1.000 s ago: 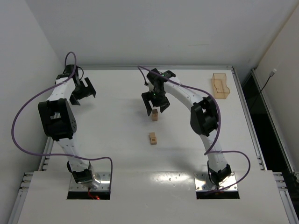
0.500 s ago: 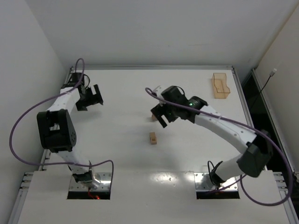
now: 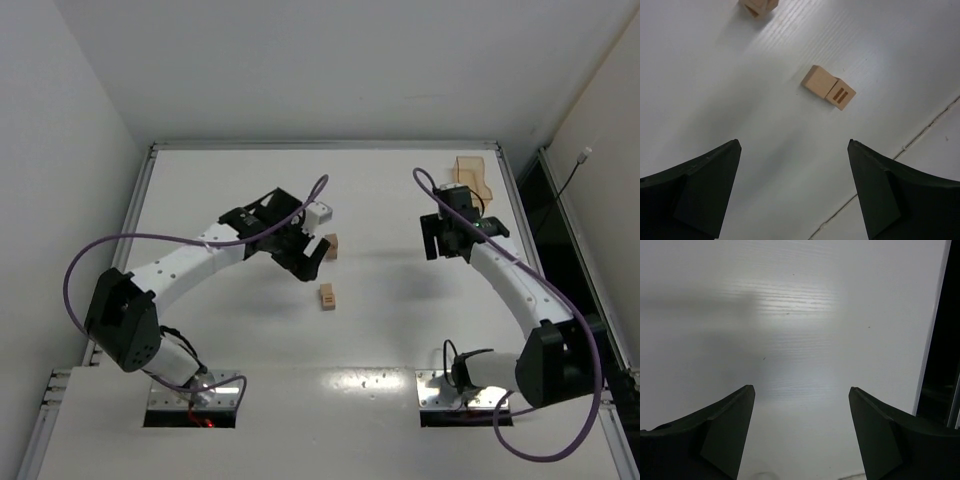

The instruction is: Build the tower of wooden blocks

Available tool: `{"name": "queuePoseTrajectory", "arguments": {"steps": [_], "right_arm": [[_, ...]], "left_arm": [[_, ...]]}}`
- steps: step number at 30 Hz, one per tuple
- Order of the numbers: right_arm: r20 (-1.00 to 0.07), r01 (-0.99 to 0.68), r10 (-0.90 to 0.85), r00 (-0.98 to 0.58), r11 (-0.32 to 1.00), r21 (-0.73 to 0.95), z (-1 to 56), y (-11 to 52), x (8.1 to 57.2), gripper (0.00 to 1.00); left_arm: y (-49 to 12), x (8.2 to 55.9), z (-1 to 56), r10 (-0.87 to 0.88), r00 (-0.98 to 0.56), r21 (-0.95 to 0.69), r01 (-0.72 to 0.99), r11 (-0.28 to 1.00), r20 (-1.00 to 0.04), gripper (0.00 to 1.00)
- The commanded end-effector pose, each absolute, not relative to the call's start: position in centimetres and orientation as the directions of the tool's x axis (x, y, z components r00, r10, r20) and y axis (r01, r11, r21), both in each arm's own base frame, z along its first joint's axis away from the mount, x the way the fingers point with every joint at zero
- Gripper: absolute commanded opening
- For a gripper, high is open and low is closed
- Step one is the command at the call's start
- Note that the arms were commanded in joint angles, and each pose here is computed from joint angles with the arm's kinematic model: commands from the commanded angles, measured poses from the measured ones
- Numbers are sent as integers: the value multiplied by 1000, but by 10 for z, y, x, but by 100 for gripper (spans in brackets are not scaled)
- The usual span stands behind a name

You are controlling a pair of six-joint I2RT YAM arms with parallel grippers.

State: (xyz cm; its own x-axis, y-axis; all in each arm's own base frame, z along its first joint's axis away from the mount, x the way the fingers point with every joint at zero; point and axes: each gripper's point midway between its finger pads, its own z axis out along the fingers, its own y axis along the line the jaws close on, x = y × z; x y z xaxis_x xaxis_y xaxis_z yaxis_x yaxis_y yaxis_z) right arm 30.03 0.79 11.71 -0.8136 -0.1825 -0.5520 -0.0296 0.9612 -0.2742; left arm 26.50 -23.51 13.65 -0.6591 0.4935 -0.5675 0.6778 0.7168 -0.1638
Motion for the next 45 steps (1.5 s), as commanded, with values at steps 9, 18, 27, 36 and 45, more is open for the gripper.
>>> {"name": "queuePoseTrajectory", "arguments": {"steps": [9,18,27,36,45], "right_arm": [[-575,37,-72,-815,984,-174,116,-2,277,73],[-615,61,-51,-787,985,-160,129,-5,275,73],[-636,48,-51,-770,989,-137,136,-3,274,73],[-642,23,-50,-765,994,-104,136,5,276,73],[-635,31,-43,-772,994,-106,134,2,276,73]], "left_arm": [[-285,229,130,560,-599,-33,699,715,-572,83],[-306,198,106,671,-540,-83,806,586,-509,81],[-308,194,83,783,-436,-33,881,472,-444,81],[-309,220,82,802,-382,87,879,469,-460,80],[-311,232,58,723,-566,13,784,621,-397,79]]}}
